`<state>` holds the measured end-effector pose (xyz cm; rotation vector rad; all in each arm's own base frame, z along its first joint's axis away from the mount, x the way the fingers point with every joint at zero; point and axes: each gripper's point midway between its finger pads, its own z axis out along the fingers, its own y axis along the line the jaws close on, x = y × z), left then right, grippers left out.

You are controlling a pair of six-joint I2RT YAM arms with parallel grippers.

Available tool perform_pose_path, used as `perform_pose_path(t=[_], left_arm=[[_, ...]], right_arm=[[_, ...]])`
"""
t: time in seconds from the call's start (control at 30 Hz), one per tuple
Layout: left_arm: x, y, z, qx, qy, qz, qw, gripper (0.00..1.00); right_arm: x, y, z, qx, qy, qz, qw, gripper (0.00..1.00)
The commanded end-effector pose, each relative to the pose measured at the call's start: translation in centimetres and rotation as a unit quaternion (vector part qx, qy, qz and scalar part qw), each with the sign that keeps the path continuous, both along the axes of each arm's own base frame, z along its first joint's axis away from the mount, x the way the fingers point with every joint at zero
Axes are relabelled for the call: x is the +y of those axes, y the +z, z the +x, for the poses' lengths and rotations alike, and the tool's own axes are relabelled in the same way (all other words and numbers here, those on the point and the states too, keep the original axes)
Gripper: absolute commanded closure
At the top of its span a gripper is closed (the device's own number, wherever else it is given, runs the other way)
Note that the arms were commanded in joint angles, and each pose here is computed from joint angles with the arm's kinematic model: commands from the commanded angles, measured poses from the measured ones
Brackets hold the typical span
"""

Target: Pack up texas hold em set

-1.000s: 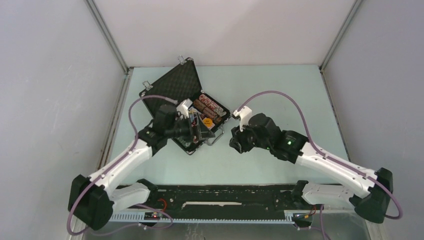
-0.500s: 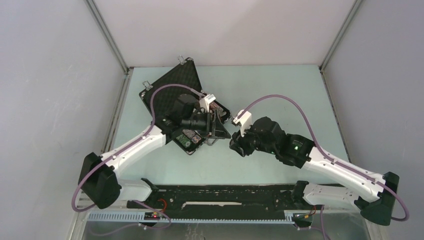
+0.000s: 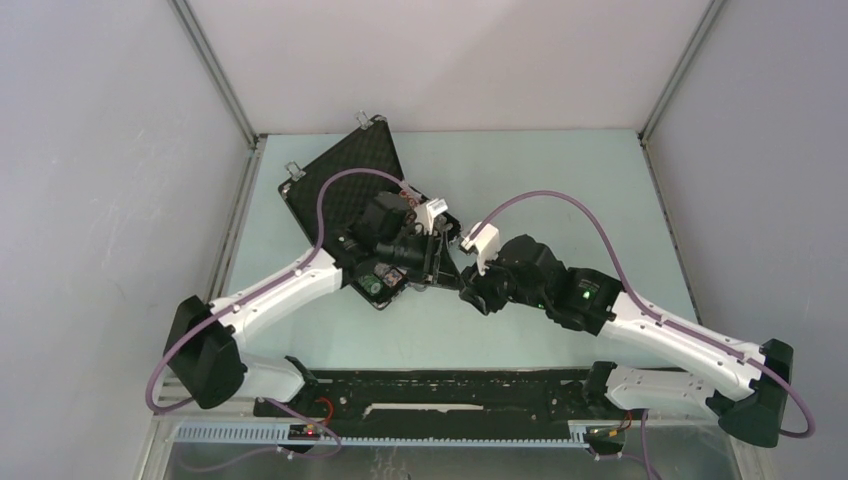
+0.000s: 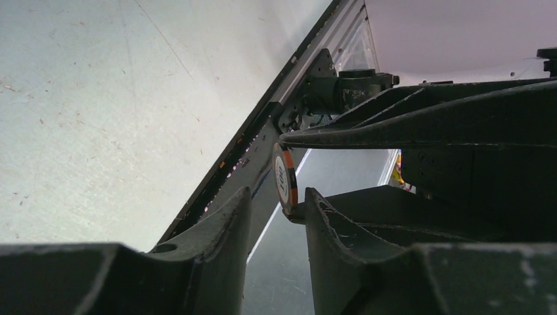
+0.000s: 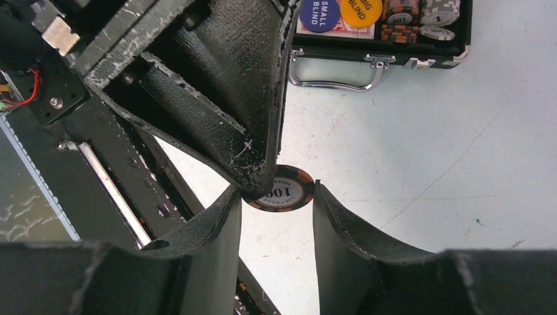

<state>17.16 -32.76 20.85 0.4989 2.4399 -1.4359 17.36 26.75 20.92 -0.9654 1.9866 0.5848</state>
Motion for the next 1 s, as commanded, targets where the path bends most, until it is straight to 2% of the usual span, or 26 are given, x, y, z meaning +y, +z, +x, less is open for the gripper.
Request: perform_pose_path(t=[0.0,0.27,0.33,0.4,0.43,0.5,0.63,0.73,0.9,0.97], left_arm=[[-1.3,1.9,-0.2,-0.025,-0.023,-0.018,0.999,0.62],[-2.0,2.5,-0.5,-0.028,-0.031,-0.026,0.999,0.76],[-2.1,2.7,-0.6,-0.03,-0.033,-0.028,0.999,0.84],[-2.1,2.9,-0.5,-0.038,-0.03,-0.028,0.998,0.96],[-2.0,2.9,-0.3,-0.045,-0.028,-0.025,0.998,0.99],[-1.7,2.8,0.2,-0.06,-0.017,-0.011,0.998,1.0],[-0.4,1.9,2.7,-0.119,0.018,0.051,0.991,1.0],[1.5,0.9,5.9,-0.193,0.048,0.133,0.971,1.0],[5.4,0.2,12.0,-0.314,0.108,0.27,0.904,1.0],[6.0,-0.4,13.9,-0.34,0.096,0.316,0.88,1.0]], right_arm=[[0.4,1.2,0.6,-0.026,-0.002,0.012,1.0,0.7],[0.4,1.0,0.6,-0.028,-0.006,0.006,1.0,0.7],[0.4,0.9,0.7,-0.029,-0.009,0.003,1.0,0.7],[0.2,0.8,1.0,-0.033,-0.017,-0.003,0.999,0.66],[0.2,0.7,1.1,-0.033,-0.022,-0.005,0.999,0.61],[0.1,0.4,1.0,-0.029,-0.025,-0.01,0.999,0.44],[-0.8,0.4,1.1,-0.021,-0.055,-0.008,0.998,0.21],[-2.6,1.1,1.5,-0.008,-0.101,0.007,0.995,0.12],[-7.8,1.9,3.0,0.028,-0.211,0.047,0.976,0.11],[-9.7,2.2,3.4,0.038,-0.249,0.073,0.965,0.1]])
